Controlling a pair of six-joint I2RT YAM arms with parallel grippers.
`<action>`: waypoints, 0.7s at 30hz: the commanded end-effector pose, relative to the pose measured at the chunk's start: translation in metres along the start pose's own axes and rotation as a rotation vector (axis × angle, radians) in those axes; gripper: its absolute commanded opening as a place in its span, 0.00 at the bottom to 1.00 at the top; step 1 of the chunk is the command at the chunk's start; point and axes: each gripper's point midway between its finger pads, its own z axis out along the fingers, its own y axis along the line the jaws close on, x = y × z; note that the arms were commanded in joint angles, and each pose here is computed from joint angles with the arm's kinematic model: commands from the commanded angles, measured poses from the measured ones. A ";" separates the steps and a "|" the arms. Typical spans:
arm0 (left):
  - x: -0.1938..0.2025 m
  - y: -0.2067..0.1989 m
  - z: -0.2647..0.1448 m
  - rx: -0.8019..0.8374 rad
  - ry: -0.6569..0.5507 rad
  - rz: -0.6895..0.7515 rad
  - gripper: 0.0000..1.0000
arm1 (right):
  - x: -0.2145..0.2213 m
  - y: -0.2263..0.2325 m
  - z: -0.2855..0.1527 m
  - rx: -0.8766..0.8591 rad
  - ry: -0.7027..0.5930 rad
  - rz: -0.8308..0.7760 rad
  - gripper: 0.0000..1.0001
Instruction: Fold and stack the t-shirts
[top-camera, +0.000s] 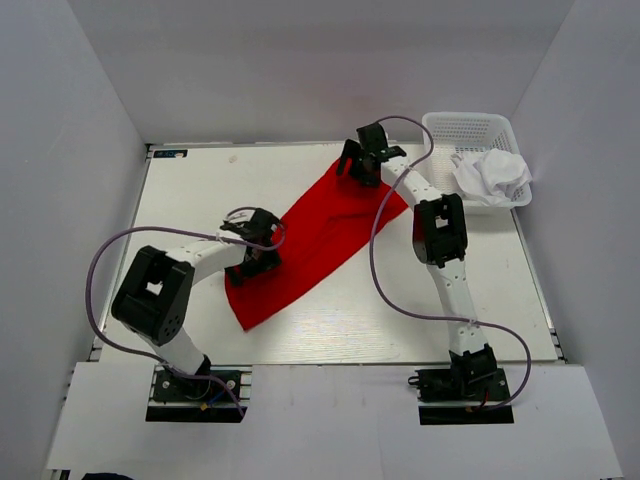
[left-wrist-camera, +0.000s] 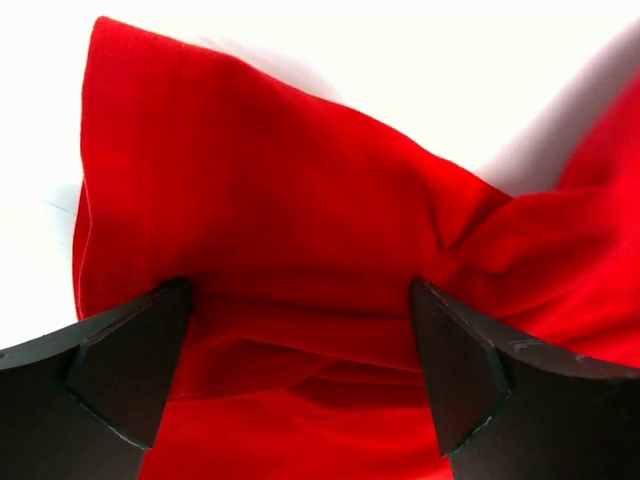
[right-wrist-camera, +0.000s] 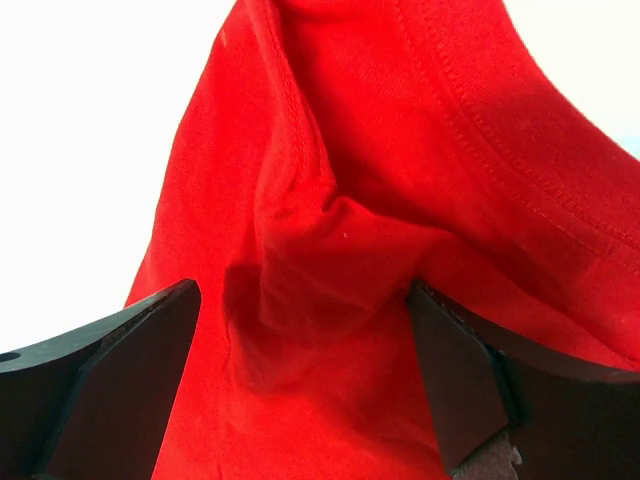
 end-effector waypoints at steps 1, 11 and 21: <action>0.102 0.032 -0.003 -0.084 0.359 0.160 1.00 | 0.036 -0.036 0.023 0.090 0.111 -0.026 0.91; 0.105 0.045 -0.081 -0.009 0.239 0.088 1.00 | 0.000 -0.025 0.023 0.039 -0.030 -0.126 0.91; 0.033 0.012 -0.121 0.098 -0.072 0.127 1.00 | -0.039 0.023 -0.066 -0.041 -0.131 -0.322 0.91</action>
